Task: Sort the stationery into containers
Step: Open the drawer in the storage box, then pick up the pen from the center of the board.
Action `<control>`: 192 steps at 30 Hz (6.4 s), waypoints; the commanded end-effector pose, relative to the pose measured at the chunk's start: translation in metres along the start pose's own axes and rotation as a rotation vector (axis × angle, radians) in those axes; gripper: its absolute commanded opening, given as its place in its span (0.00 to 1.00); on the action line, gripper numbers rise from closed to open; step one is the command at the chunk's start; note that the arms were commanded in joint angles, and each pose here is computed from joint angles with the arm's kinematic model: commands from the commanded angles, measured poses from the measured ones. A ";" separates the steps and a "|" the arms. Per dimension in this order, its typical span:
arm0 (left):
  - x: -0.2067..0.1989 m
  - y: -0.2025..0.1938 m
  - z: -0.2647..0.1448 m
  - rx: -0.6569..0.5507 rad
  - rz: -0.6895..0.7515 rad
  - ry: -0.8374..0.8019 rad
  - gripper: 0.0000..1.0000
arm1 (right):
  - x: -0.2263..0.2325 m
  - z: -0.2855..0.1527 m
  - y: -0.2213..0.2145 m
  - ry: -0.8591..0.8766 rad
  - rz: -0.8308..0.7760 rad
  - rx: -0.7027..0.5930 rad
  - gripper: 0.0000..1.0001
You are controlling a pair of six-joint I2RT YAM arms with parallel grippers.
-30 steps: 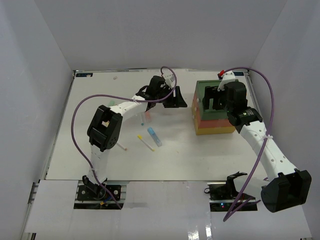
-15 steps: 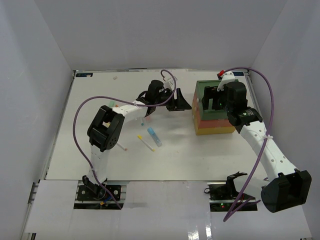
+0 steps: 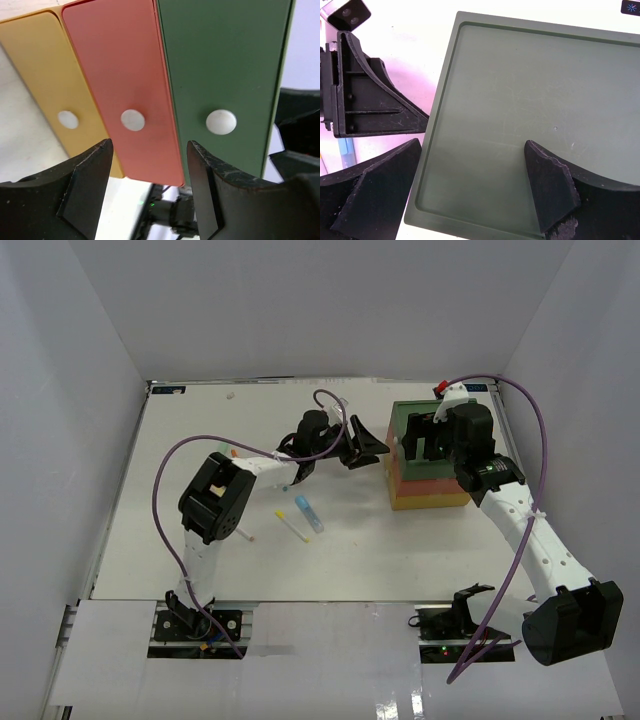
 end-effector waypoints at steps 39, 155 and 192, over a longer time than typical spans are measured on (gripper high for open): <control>0.004 -0.007 0.029 -0.045 -0.100 -0.124 0.56 | 0.016 -0.005 0.005 0.088 0.022 -0.033 0.90; 0.182 -0.002 -0.355 -0.839 -0.262 1.209 0.79 | 0.023 -0.089 0.011 0.100 0.007 -0.218 0.90; 0.083 -0.034 -0.255 -0.483 -0.193 0.581 0.01 | 0.023 -0.084 0.008 0.094 0.016 -0.221 0.90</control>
Point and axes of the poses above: each gripper's point midway between its finger pads, its own z axis out along the fingers, its own x axis along the line the jaws close on, y = z × x, the point moved 2 cm from there along -z, back along the fingers, and after that the axes turned 14 degrees about -z, right-handed, at the moved point
